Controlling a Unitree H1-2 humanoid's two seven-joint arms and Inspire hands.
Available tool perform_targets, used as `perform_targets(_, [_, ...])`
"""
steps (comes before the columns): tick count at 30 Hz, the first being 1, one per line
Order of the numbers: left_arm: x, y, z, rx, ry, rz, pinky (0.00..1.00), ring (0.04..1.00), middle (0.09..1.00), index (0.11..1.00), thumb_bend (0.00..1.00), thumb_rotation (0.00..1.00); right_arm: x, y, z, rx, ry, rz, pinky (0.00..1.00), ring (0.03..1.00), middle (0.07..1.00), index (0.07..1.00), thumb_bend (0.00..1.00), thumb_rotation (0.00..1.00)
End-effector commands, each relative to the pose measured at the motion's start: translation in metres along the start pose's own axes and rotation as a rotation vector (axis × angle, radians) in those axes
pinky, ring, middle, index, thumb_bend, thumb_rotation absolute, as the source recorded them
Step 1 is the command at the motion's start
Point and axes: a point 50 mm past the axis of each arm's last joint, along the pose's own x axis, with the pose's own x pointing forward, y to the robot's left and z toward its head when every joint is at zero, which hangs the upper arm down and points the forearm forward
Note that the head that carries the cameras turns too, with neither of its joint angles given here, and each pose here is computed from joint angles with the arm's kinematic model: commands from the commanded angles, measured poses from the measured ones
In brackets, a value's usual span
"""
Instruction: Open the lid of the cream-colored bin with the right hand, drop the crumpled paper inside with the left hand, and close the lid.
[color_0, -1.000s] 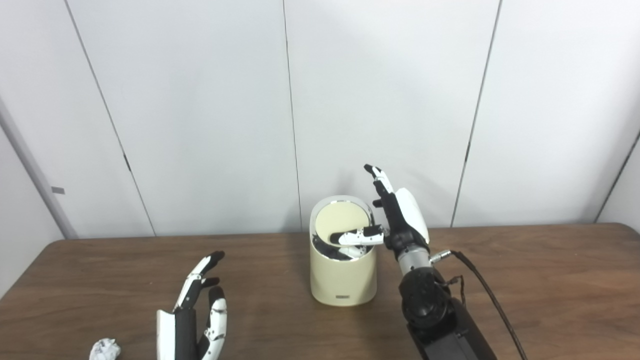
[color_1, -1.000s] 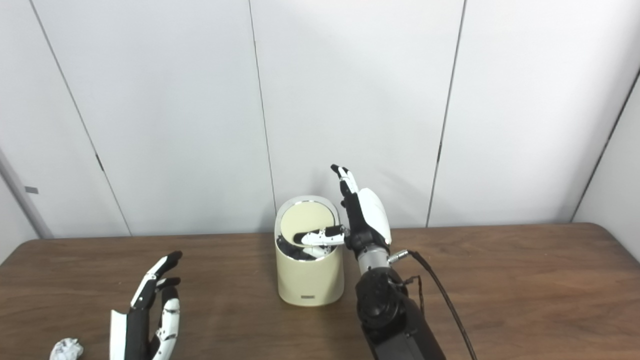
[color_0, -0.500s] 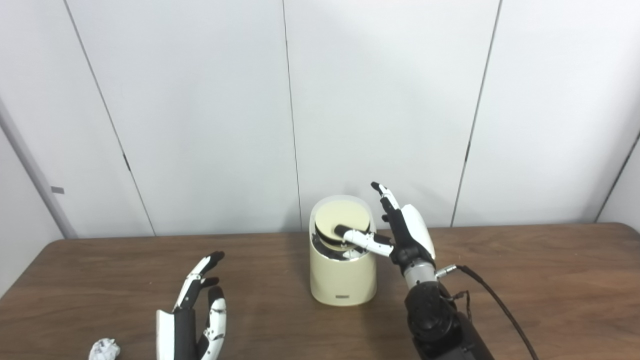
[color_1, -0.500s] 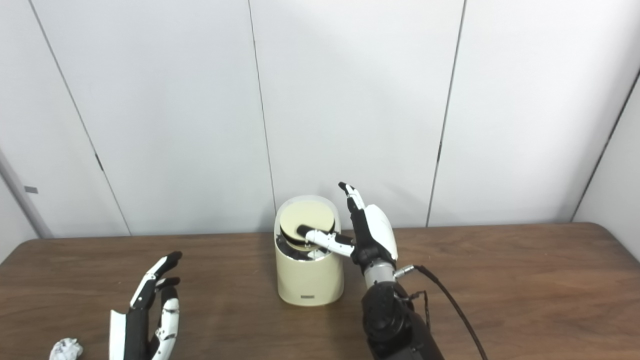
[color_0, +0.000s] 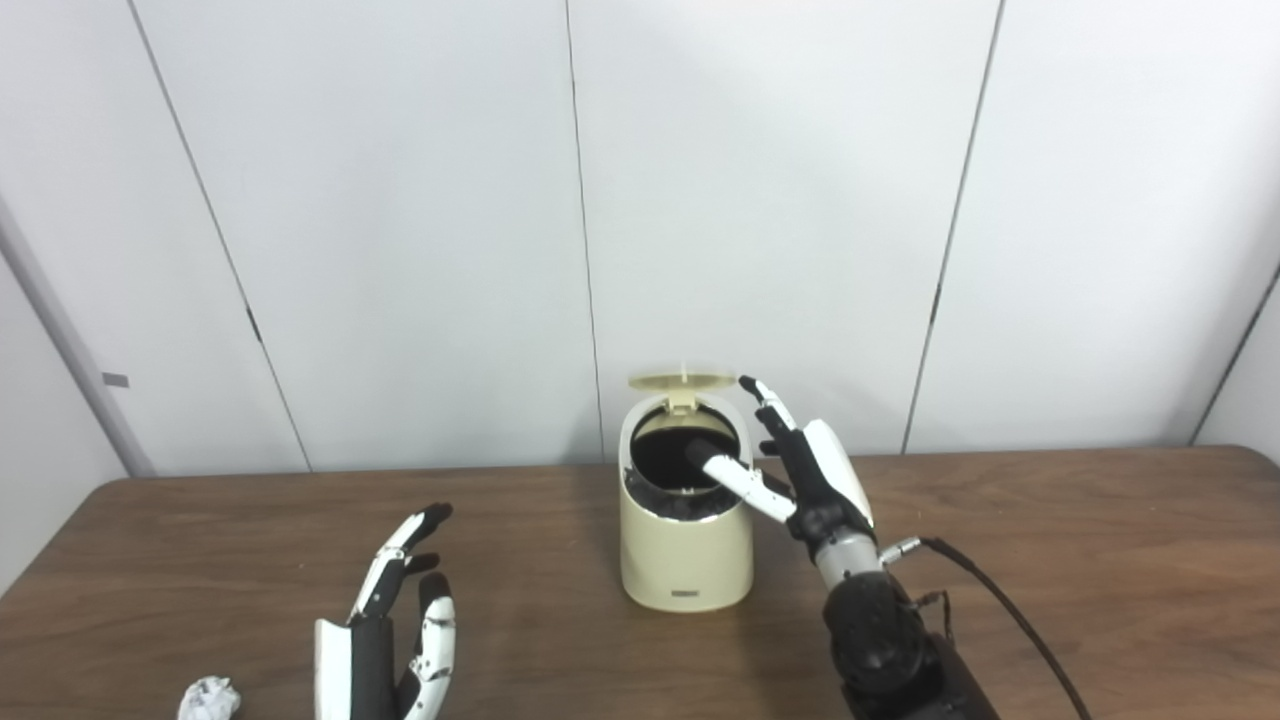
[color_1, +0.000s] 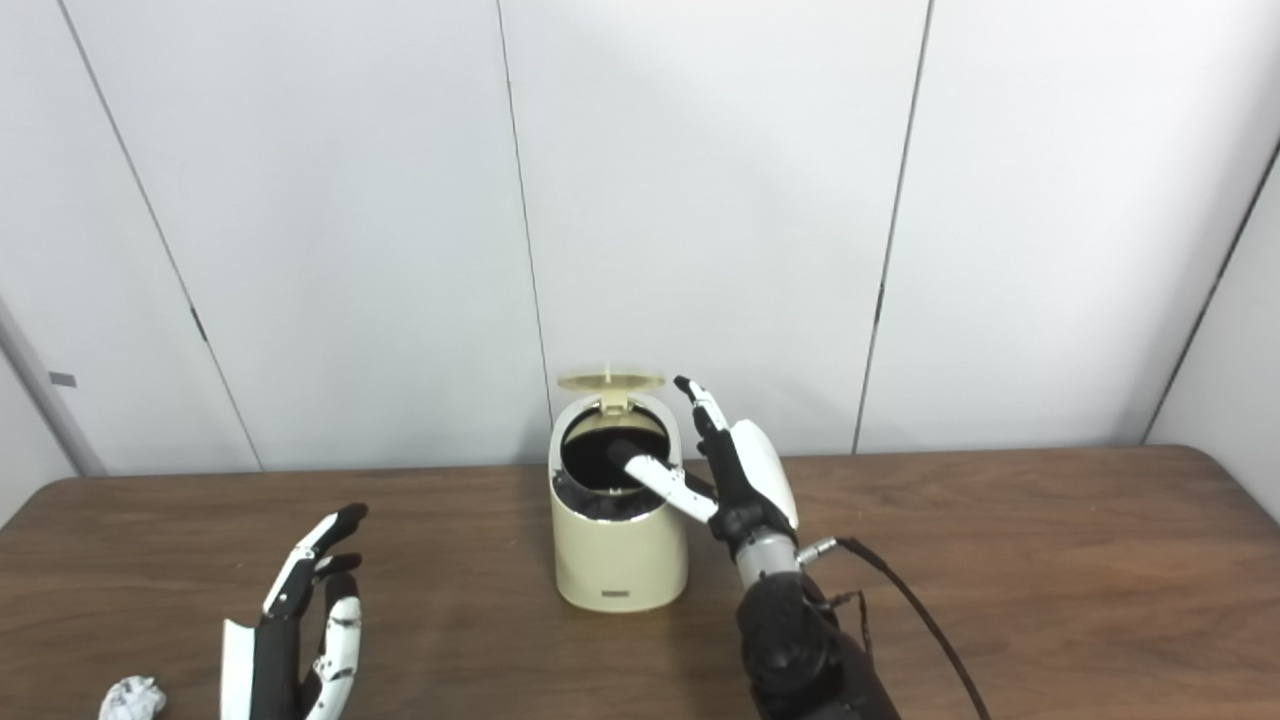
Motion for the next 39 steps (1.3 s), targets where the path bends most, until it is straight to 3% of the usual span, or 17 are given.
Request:
perform_targets(1, [-0.026, -0.005, -0.018, 0.026, 0.074, -0.051, 0.7, 0.819, 0.839, 0.809, 0.15, 0.79, 0.009, -0.012, 0.026, 0.043, -0.141, -0.025, 0.85, 0.938, 0.974, 0.955, 0.85, 0.89])
perform_targets(5, [-0.026, -0.004, -0.019, 0.027, 0.074, -0.054, 0.71, 0.821, 0.841, 0.814, 0.14, 0.79, 0.001, -0.015, 0.023, 0.099, -0.204, -0.011, 0.83, 0.925, 0.96, 0.933, 0.85, 0.88])
perform_targets(13, [-0.027, -0.003, -0.019, 0.005, 0.081, -0.05, 0.71, 0.825, 0.843, 0.811, 0.16, 0.75, -0.028, -0.03, 0.032, 0.118, -0.28, -0.071, 0.81, 0.907, 0.932, 0.907, 0.87, 0.95])
perform_targets(21, [-0.027, -0.001, -0.019, 0.003, 0.079, -0.05, 0.7, 0.822, 0.843, 0.812, 0.16, 0.76, -0.07, -0.048, 0.024, 0.19, -0.299, -0.111, 0.87, 0.941, 0.945, 0.934, 0.88, 0.91])
perform_targets(25, [-0.026, 0.001, -0.02, 0.013, 0.076, -0.049, 0.7, 0.818, 0.839, 0.809, 0.16, 0.76, -0.096, -0.054, 0.008, 0.208, -0.268, -0.148, 0.9, 0.954, 0.951, 0.931, 0.88, 0.88])
perform_targets(32, [-0.026, 0.006, -0.021, 0.01, 0.08, -0.047, 0.69, 0.816, 0.841, 0.813, 0.17, 0.75, -0.133, -0.057, -0.03, 0.208, -0.225, -0.211, 0.89, 0.934, 0.929, 0.895, 0.62, 0.81])
perform_targets(35, [-0.027, 0.008, -0.021, 0.014, 0.081, -0.048, 0.69, 0.809, 0.84, 0.812, 0.18, 0.76, -0.148, -0.057, -0.045, 0.217, -0.217, -0.241, 0.85, 0.9, 0.901, 0.868, 0.35, 0.75])
perform_targets(39, [-0.027, 0.01, -0.021, 0.006, 0.081, -0.05, 0.69, 0.813, 0.843, 0.815, 0.18, 0.77, -0.163, -0.058, -0.059, 0.186, -0.21, -0.27, 0.81, 0.856, 0.861, 0.839, 0.22, 0.77])
